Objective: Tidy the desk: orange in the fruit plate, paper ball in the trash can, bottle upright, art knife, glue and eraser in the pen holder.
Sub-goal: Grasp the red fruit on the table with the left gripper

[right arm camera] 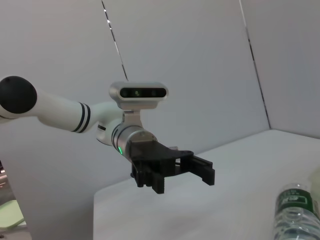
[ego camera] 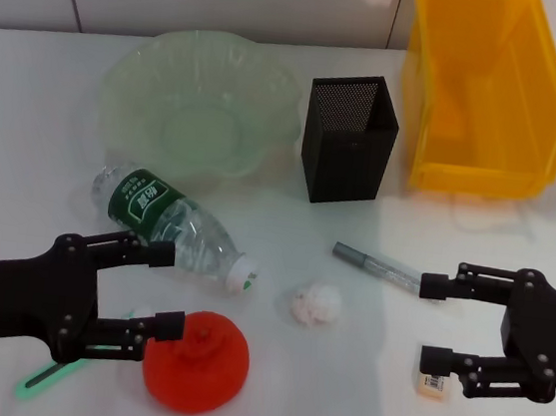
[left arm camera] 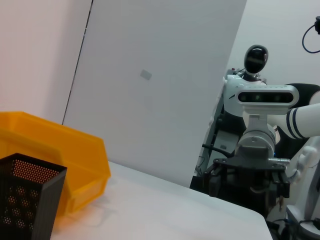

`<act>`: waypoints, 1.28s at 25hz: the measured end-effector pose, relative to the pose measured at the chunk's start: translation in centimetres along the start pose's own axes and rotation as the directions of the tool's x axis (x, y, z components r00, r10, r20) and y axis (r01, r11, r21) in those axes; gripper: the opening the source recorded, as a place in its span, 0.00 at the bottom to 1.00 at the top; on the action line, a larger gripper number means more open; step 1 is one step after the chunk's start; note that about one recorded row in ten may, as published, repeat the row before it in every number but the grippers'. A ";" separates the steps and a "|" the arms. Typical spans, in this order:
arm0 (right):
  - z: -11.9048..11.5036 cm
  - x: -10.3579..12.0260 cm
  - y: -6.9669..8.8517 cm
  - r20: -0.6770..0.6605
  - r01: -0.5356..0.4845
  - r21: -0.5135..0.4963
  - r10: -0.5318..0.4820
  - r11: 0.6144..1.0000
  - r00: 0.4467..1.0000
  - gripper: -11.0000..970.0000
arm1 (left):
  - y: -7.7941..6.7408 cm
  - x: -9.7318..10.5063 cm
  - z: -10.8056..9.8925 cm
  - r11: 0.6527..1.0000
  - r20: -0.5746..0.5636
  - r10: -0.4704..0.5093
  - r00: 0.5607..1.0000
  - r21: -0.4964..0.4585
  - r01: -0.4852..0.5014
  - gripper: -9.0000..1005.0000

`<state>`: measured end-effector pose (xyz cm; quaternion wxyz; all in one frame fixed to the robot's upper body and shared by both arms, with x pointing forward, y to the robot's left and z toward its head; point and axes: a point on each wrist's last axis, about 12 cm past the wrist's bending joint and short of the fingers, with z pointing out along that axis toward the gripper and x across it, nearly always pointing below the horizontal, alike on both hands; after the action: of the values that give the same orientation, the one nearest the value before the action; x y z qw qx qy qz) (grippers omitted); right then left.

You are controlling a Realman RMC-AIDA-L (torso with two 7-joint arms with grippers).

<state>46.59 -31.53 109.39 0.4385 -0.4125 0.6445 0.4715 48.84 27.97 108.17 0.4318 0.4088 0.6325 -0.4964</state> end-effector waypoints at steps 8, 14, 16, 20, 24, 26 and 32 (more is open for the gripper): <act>1.1 0.2 -0.4 0.022 0.021 -0.008 -0.021 1.000 1.000 0.80 | 0.2 -0.1 0.2 1.000 -0.002 -0.002 1.000 0.001 0.002 0.82; 1.1 0.2 -0.5 0.024 0.022 -0.004 -0.022 1.000 0.999 0.80 | 0.1 -0.3 0.2 1.000 0.014 0.006 1.000 0.006 -0.006 0.82; 0.8 0.4 -0.3 0.028 0.017 0.007 -0.018 1.000 0.999 0.80 | 0.0 -0.5 0.2 1.000 0.017 0.013 1.000 0.010 -0.013 0.82; 0.3 0.7 -0.1 0.035 0.010 0.030 -0.011 0.999 0.999 0.80 | 0.2 -1.1 0.0 0.999 0.001 0.046 0.999 0.010 -0.046 0.82; -0.3 1.1 0.2 0.032 -0.001 0.049 -0.001 0.999 0.999 0.80 | 0.3 -1.1 0.8 0.996 -0.037 0.078 0.996 0.046 -0.076 0.75; -0.7 1.3 0.4 0.035 -0.007 0.066 0.004 0.998 0.999 0.80 | 0.5 -0.3 2.0 0.996 -0.078 0.065 0.995 0.059 -0.061 0.70; -1.4 1.6 0.8 0.055 -0.014 0.103 0.008 0.995 0.998 0.80 | 0.4 1.1 3.1 0.996 -0.088 0.070 0.994 0.056 -0.065 0.63</act>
<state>45.12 -32.96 108.27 0.4741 -0.3727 0.6580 0.4509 49.35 25.13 106.58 0.4083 0.4630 0.6237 -0.4794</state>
